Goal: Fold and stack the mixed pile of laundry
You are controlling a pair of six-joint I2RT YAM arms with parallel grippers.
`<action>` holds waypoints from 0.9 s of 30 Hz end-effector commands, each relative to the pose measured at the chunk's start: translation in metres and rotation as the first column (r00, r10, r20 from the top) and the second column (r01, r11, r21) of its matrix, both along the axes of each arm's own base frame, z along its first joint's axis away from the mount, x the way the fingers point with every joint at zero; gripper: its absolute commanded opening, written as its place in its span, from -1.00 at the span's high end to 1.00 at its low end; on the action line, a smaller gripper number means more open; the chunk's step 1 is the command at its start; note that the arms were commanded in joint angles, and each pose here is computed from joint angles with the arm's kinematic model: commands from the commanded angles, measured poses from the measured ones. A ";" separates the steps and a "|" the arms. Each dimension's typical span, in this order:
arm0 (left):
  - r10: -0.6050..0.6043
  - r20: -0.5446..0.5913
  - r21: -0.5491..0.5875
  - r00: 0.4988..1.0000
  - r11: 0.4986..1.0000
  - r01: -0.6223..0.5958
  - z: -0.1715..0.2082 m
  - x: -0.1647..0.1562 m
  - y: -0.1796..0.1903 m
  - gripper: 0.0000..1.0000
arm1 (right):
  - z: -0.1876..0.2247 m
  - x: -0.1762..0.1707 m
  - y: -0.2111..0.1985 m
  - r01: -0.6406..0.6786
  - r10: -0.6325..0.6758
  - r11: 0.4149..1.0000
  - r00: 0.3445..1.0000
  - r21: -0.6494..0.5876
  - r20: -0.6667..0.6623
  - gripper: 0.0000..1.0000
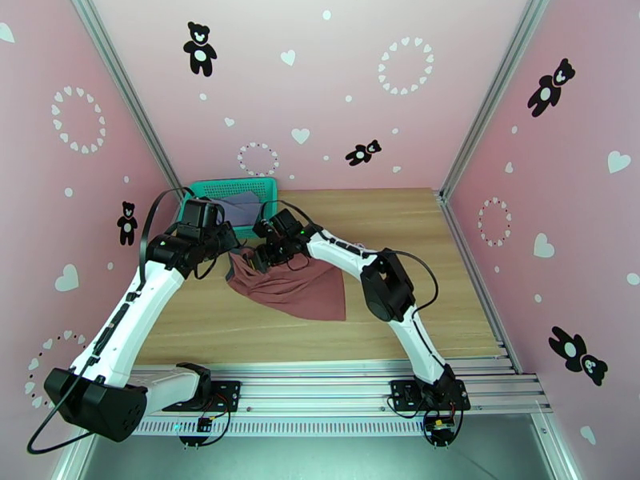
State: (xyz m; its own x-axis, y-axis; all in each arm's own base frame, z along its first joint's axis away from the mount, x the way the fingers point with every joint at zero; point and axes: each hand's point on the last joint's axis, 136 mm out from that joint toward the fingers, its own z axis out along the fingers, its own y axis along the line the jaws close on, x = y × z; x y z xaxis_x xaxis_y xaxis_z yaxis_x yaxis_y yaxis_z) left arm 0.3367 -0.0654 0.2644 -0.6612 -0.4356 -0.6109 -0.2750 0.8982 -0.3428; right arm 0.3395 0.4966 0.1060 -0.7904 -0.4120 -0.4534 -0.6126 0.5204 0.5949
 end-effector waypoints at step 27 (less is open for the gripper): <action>-0.097 0.603 -0.054 0.792 0.985 0.162 0.274 -0.033 -0.008 1.00 | 0.361 -0.096 -0.192 -0.002 0.036 0.999 0.655 -0.047 0.755 1.00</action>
State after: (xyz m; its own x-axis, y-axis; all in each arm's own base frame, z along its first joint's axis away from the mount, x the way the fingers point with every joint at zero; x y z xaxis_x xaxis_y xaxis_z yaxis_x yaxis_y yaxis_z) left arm 0.3136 -0.0710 0.5068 -0.2897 -0.4691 -0.8343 0.0538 0.8623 -0.5035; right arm 0.2678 0.3116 0.4949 -0.1541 -0.3292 -0.9316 -0.8004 0.5944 -0.0777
